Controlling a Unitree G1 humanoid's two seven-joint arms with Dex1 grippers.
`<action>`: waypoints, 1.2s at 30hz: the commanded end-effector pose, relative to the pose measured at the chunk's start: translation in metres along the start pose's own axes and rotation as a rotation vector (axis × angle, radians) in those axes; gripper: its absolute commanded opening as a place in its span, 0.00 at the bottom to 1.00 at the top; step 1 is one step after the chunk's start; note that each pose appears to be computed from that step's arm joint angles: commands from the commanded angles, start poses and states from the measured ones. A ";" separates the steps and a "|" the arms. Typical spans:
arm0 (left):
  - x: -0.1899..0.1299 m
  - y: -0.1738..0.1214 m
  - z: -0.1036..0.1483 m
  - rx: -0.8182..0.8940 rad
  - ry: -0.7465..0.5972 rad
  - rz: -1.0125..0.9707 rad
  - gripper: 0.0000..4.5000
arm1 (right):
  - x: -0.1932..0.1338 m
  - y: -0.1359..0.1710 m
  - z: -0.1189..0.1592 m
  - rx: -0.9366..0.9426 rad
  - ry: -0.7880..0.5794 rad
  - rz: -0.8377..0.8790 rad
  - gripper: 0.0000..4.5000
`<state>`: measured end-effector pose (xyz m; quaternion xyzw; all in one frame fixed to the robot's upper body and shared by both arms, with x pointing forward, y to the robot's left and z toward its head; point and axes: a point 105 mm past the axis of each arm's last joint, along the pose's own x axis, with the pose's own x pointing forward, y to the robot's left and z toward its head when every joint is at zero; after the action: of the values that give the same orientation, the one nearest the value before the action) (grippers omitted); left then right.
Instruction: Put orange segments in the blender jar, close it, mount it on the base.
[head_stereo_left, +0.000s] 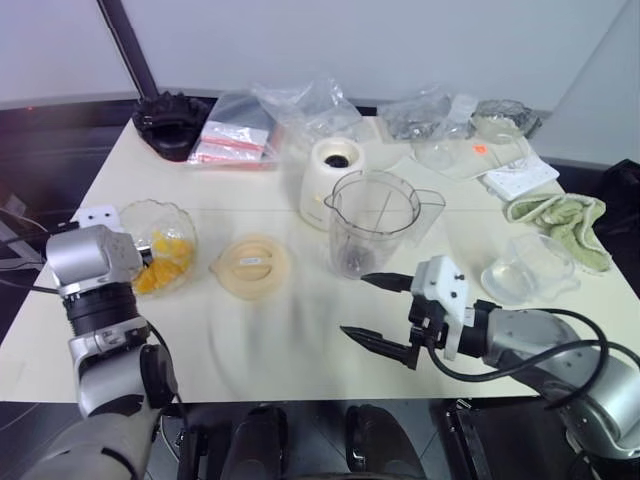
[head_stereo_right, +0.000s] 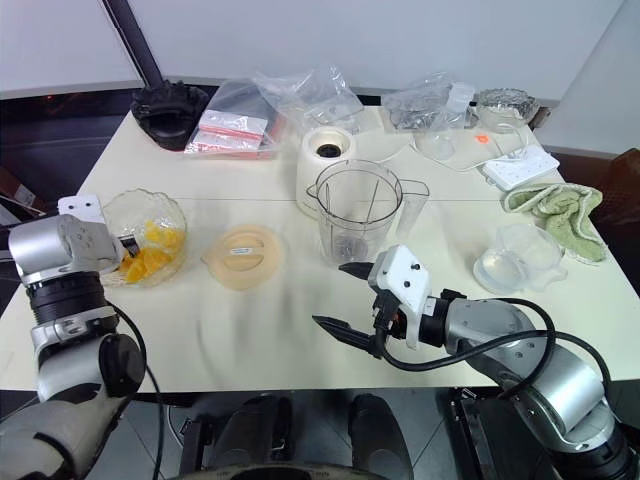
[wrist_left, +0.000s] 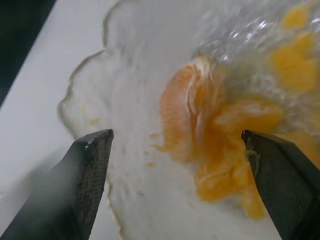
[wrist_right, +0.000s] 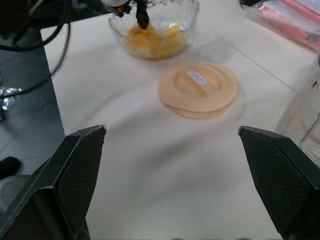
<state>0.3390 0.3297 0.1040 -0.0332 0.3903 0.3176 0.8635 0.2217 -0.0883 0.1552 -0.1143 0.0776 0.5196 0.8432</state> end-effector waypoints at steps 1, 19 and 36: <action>0.011 0.015 0.004 -0.037 -0.010 0.040 0.95 | 0.000 0.003 0.002 -0.038 -0.004 0.004 1.00; 0.030 -0.006 0.009 -0.013 0.031 -0.002 0.56 | 0.001 0.002 0.006 -0.032 -0.020 -0.043 1.00; -0.020 -0.016 0.069 -0.005 -0.197 -0.050 0.08 | 0.000 -0.003 0.004 -0.022 -0.018 -0.069 1.00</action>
<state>0.3739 0.3301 0.1219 -0.0224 0.3588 0.3007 0.8834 0.2250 -0.0885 0.1498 -0.1152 0.0844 0.4924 0.8586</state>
